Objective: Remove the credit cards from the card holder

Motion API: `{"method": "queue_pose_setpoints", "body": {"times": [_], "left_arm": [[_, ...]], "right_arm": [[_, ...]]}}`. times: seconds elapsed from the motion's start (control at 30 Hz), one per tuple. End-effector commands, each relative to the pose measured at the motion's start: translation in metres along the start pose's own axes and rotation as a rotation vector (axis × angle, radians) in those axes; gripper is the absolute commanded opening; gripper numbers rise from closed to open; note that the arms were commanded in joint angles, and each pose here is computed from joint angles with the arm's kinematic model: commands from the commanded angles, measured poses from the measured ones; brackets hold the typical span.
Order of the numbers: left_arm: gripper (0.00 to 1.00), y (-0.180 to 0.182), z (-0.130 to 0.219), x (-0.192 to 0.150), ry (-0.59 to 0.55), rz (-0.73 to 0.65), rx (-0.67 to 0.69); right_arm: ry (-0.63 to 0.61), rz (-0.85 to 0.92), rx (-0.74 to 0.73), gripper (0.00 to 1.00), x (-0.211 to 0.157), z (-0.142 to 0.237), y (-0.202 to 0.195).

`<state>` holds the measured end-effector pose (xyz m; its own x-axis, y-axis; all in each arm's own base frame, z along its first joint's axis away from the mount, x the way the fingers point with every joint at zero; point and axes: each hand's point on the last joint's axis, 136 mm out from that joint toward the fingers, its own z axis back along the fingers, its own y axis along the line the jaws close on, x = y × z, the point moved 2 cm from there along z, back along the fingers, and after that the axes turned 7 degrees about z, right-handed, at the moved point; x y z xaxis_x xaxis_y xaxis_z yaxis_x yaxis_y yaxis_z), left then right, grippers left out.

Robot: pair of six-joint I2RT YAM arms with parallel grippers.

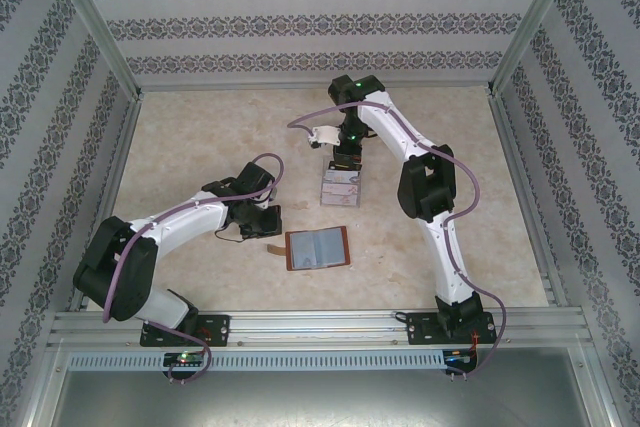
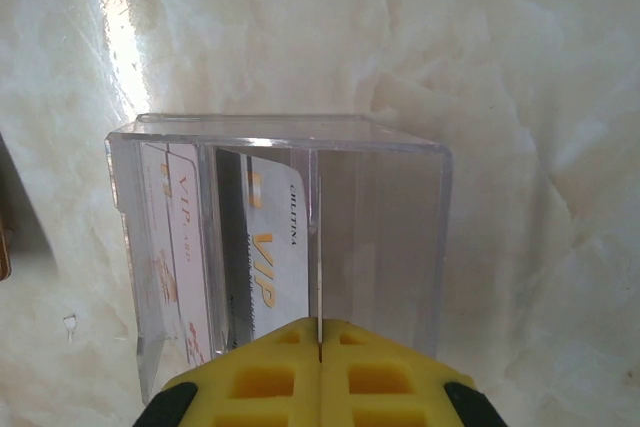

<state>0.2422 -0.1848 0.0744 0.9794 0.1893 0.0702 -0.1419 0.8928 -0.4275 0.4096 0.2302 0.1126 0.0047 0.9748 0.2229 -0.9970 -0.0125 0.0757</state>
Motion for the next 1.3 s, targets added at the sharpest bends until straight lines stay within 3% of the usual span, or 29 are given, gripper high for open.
{"method": "queue_pose_setpoints", "body": {"times": [0.0, 0.1, 0.23, 0.4, 0.77, 0.93, 1.27], "left_arm": [[0.07, 0.006, 0.003, -0.002, 0.008, 0.006, 0.005], [0.07, 0.006, 0.003, -0.002, 0.006, 0.011, 0.006], [0.07, 0.003, 0.003, -0.001, 0.01, 0.011, -0.003], [0.07, 0.005, 0.005, 0.0, 0.002, 0.006, 0.01], [0.07, 0.003, 0.005, -0.001, 0.002, 0.006, -0.002], [0.07, 0.004, 0.003, -0.001, 0.006, 0.01, -0.006], [0.07, 0.004, 0.002, -0.001, 0.011, 0.011, -0.001]], "right_arm": [[-0.007, 0.008, 0.074, 0.08, 0.004, -0.004, 0.015], [-0.01, -0.001, 0.046, 0.21, 0.006, -0.004, 0.008], [-0.002, -0.023, -0.094, 0.28, 0.004, 0.012, -0.017], [0.011, -0.039, -0.245, 0.29, 0.0, 0.036, -0.039], [-0.018, -0.053, -0.304, 0.31, 0.006, 0.045, -0.04], [-0.016, -0.058, -0.341, 0.31, 0.004, 0.032, -0.049], [0.01, -0.048, -0.249, 0.32, -0.002, -0.002, -0.039]]}}
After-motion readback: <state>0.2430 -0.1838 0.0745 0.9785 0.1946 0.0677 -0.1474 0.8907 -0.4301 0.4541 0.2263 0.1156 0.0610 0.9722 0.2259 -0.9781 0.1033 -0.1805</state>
